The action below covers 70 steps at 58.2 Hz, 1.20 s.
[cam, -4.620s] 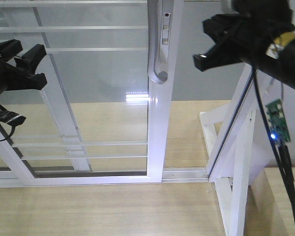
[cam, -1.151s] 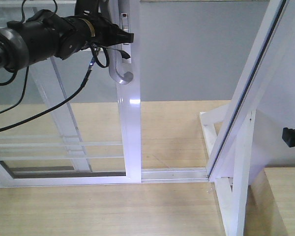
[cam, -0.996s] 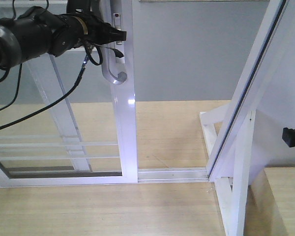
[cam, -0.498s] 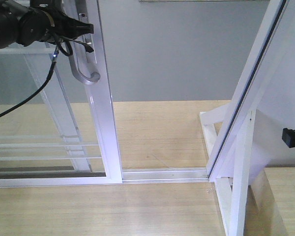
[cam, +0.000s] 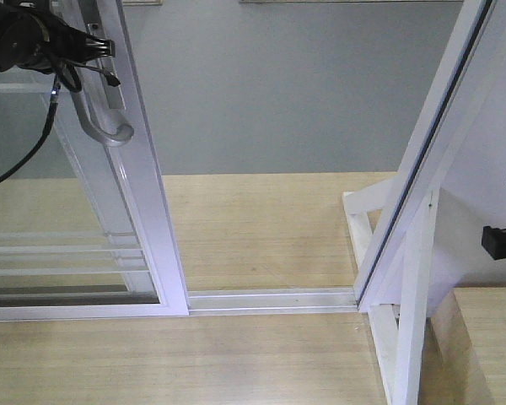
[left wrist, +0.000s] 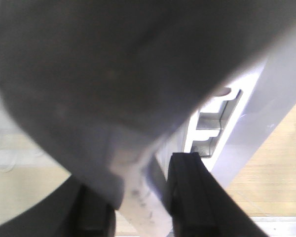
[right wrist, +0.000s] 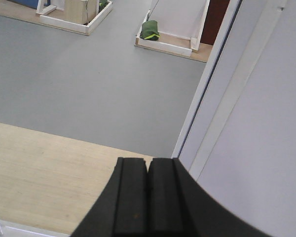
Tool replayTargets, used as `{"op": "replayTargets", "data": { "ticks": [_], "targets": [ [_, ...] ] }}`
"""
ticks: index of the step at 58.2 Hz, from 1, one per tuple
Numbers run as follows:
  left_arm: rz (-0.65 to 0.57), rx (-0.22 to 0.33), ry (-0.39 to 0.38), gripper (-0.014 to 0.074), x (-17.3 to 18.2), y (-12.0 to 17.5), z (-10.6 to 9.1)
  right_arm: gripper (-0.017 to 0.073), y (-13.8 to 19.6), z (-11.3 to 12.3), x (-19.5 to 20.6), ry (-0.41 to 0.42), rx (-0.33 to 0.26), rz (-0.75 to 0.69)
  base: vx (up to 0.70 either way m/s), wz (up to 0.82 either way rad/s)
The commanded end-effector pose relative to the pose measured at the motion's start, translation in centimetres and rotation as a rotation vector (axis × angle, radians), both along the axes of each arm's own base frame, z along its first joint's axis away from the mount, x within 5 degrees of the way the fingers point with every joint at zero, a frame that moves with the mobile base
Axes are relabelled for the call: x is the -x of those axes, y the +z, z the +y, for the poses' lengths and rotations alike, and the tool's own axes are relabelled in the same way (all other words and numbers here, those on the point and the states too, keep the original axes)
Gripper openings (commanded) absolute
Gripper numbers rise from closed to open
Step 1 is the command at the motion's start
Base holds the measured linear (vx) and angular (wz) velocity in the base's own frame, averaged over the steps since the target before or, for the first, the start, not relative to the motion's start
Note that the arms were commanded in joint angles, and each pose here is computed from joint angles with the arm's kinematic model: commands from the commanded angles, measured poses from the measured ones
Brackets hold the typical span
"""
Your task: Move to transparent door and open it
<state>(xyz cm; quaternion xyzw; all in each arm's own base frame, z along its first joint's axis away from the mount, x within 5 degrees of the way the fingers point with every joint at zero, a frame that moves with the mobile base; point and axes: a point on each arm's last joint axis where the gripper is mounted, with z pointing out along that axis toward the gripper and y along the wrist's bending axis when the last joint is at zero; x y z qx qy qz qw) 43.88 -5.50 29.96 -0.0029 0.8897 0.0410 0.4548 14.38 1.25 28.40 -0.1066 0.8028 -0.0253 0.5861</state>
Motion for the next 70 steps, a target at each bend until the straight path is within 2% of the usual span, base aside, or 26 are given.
{"op": "replayTargets", "data": {
  "ticks": [1,18,28,40,52,70],
  "targets": [
    [-0.323,-0.022,-0.098,0.0000,1.5,8.0,-0.3,-0.0004,1.8,-0.1,-0.2,-0.006,-0.003,-0.107,0.00,0.00],
    [-0.299,-0.064,-0.068,0.0000,4.0,9.8,0.6,-0.0004,1.8,-0.1,-0.3,-0.006,-0.004,-0.111,0.00,0.00],
    [-0.288,-0.113,-0.098,0.0000,6.8,9.0,1.0,-0.0004,1.8,-0.1,-0.3,-0.006,-0.004,-0.111,0.00,0.00],
    [-0.316,-0.075,-0.155,0.0000,12.0,7.6,1.3,-0.0004,1.8,-0.1,-0.3,-0.006,-0.004,-0.111,0.00,0.00],
    [-0.373,-0.013,-0.198,0.0000,18.5,6.0,1.8,-0.0004,1.8,-0.1,-0.2,-0.006,-0.004,-0.110,0.00,0.00],
    [-0.430,0.006,-0.217,0.0000,27.0,2.5,3.0,-0.0004,3.3,-0.3,2.2,-0.005,-0.012,-0.208,0.00,0.00]
  ]
}}
